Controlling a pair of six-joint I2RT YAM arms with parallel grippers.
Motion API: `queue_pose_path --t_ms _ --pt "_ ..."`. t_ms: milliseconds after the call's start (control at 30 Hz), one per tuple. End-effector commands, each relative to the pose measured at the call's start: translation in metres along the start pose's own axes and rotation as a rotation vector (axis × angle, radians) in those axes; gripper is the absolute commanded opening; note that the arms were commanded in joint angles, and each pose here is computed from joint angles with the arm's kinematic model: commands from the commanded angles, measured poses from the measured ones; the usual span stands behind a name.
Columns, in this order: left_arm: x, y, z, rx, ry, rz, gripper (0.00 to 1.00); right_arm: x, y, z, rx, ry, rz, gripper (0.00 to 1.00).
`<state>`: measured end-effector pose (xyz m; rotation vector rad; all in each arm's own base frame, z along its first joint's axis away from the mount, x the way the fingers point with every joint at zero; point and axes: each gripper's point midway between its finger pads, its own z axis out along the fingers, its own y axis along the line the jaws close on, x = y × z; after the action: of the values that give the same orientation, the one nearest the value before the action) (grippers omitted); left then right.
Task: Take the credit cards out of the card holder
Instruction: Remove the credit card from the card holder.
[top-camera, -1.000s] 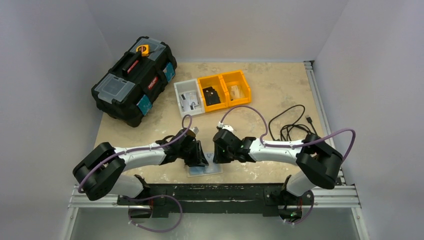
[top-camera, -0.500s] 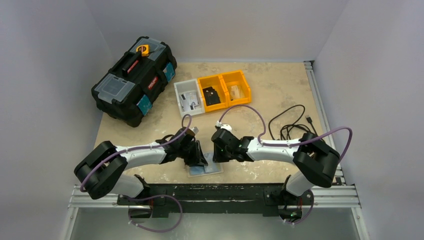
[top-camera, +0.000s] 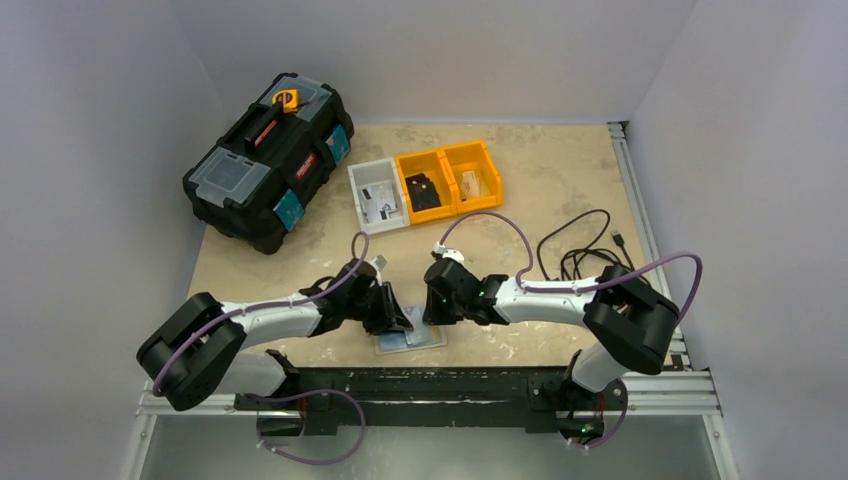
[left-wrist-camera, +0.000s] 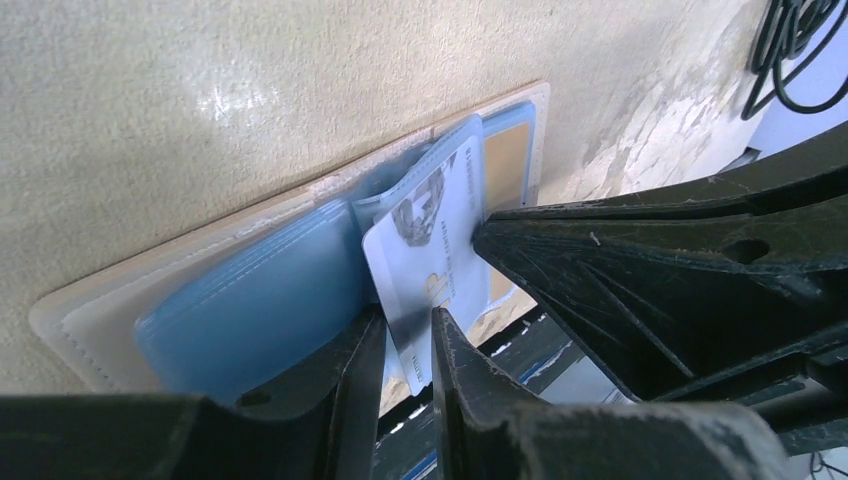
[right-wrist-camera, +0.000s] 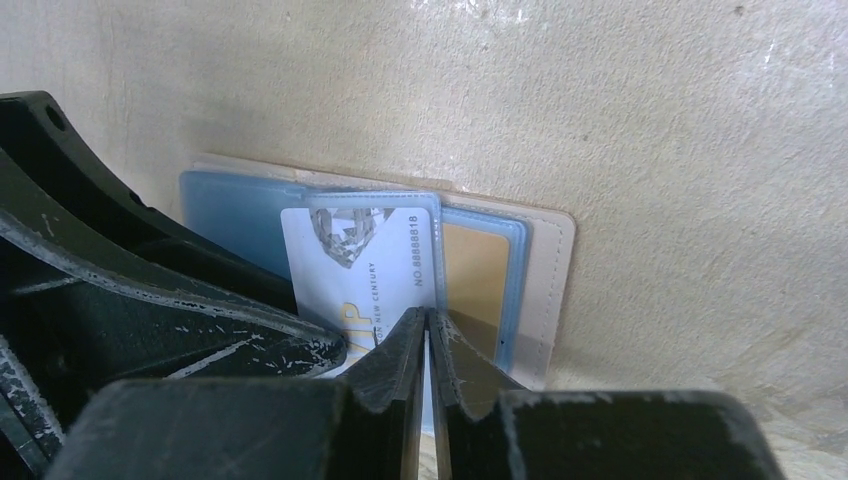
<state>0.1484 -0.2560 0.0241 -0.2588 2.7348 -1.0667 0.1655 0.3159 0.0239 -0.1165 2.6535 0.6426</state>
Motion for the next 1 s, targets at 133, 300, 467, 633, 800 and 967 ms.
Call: queue_pose_path --t_ms 133,300,467,633,800,967 --pt "-0.004 -0.012 -0.005 0.120 -0.018 -0.047 0.23 0.034 -0.048 0.012 0.137 0.109 -0.003 0.05" --pt "-0.005 -0.009 -0.009 0.135 -0.026 -0.060 0.23 0.036 -0.052 0.012 0.146 0.115 0.000 0.05" --pt "-0.006 -0.006 -0.014 0.141 -0.041 -0.067 0.24 0.036 -0.057 0.013 0.155 0.120 0.008 0.05" --pt "-0.006 0.000 -0.014 0.135 -0.043 -0.079 0.23 0.036 -0.057 0.013 0.154 0.120 0.008 0.05" --pt "-0.006 -0.001 -0.014 0.153 -0.041 -0.090 0.17 0.035 -0.057 0.014 0.154 0.121 0.006 0.05" --pt "-0.007 -0.002 -0.014 0.160 -0.040 -0.093 0.08 0.037 -0.059 0.014 0.157 0.125 0.007 0.04"
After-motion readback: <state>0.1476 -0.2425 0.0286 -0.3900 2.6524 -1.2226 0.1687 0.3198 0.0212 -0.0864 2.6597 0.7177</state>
